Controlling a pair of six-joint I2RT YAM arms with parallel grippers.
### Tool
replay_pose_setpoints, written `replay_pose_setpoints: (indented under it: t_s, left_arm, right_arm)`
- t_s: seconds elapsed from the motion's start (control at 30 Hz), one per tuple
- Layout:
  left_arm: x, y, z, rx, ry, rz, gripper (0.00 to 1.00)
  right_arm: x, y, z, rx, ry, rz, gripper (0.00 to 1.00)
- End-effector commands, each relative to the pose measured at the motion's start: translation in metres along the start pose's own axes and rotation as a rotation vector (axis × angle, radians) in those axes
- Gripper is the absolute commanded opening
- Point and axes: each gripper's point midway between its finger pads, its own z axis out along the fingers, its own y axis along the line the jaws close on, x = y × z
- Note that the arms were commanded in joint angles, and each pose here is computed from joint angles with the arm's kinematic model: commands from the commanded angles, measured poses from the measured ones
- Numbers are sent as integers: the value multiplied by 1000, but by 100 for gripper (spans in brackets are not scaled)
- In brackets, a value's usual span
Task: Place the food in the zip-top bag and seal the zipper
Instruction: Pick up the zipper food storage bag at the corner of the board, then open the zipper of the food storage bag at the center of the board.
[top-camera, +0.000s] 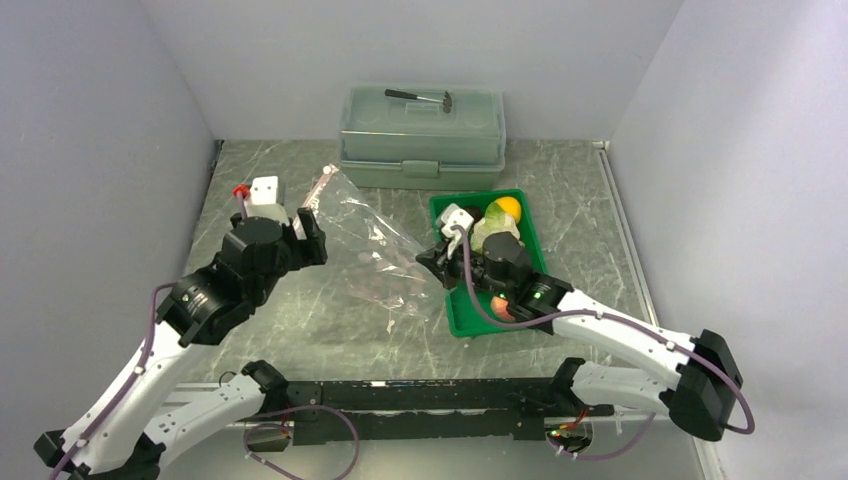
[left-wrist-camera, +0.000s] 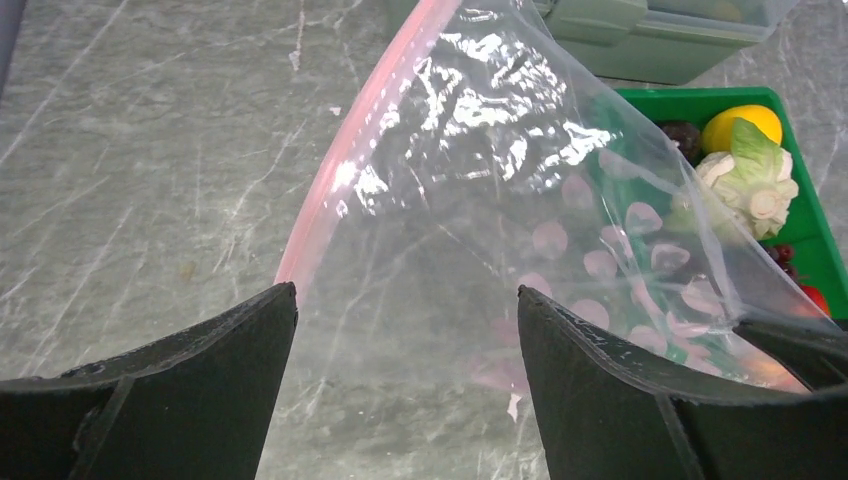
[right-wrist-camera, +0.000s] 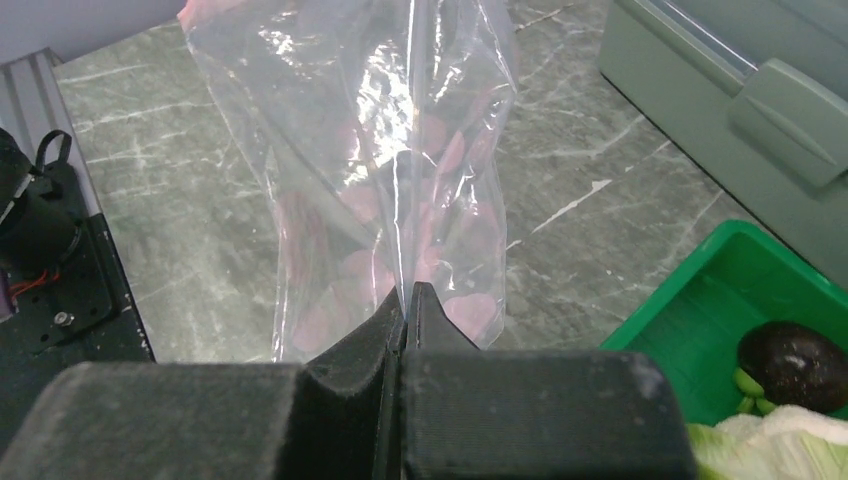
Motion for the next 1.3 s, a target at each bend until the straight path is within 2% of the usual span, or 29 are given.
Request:
replay_pose_setpoints:
  t_s: [0.0,0.17,0.5,0.83,1.07,1.27]
  left_arm:
    - [-25,-20,7,90,-28,-43,85]
    - [-25,-16,31,152,57,-112,82]
    - [-43,10,48,273,100,-309,80]
    - [-31,10,47,426,157,-444,80]
    - [-22,2,44,607,197,-560,80]
    - [-24,-5,36,671,187,-541,82]
  right_arm:
    - [-6,-4,-20,13,-42,40,0]
    - [-10,-1,-37,5,-69,62,0]
    - [-5,-7,-55,31,-56,66,0]
    - [-18,-5,-80,10,-121,68,0]
    - [-27,8,-89,-57,-155,71,0]
    - [-31,12,-92,-79,-171,66,0]
